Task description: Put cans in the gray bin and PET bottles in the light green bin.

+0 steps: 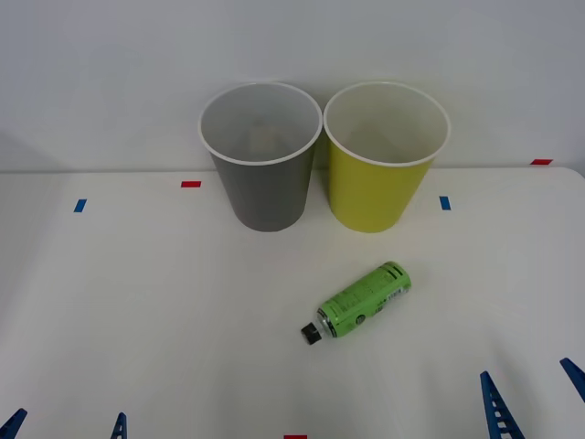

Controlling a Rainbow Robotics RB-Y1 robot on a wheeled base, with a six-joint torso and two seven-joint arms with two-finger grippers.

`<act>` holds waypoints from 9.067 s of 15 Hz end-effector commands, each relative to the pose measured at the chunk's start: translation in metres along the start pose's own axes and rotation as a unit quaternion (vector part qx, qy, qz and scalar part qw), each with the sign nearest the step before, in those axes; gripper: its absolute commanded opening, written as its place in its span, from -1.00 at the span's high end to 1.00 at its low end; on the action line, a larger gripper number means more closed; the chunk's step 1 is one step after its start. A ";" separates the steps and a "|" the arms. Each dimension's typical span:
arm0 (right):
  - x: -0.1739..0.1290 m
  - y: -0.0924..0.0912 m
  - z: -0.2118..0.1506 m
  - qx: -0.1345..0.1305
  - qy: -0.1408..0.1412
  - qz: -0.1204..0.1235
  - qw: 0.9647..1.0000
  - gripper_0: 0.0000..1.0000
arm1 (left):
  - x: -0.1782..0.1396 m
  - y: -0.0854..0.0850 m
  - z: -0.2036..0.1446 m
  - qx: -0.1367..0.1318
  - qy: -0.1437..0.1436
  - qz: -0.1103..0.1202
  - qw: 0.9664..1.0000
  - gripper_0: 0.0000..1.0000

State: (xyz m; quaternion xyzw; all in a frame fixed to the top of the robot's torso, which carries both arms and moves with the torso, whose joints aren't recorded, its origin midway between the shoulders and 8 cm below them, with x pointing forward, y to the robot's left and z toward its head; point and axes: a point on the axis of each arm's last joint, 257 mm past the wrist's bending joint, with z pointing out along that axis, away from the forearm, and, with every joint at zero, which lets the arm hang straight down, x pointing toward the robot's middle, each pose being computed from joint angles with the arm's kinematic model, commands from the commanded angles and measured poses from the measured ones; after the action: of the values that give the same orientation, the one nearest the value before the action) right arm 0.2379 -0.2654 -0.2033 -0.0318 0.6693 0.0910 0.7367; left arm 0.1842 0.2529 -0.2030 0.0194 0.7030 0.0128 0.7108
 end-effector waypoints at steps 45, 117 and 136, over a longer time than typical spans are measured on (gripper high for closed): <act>0.057 0.070 0.162 0.121 0.332 0.326 0.877 -1.00 | 0.000 0.000 0.000 0.000 0.000 0.000 1.000 -1.00; -0.074 0.143 0.247 -0.040 0.163 0.245 0.955 1.00 | 0.000 0.000 0.000 0.000 0.000 0.000 1.000 -1.00; -0.192 0.104 0.241 -0.006 -0.086 0.019 0.996 1.00 | 0.000 0.000 0.000 0.000 0.000 0.000 1.000 -1.00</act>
State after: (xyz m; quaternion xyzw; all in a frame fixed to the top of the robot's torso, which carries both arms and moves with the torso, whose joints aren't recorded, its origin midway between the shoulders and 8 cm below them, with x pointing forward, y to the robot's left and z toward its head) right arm 0.4415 -0.1369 0.0090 -0.0221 0.6121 0.1132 0.7823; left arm 0.1842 0.2529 -0.2030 0.0193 0.7030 0.0128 0.7108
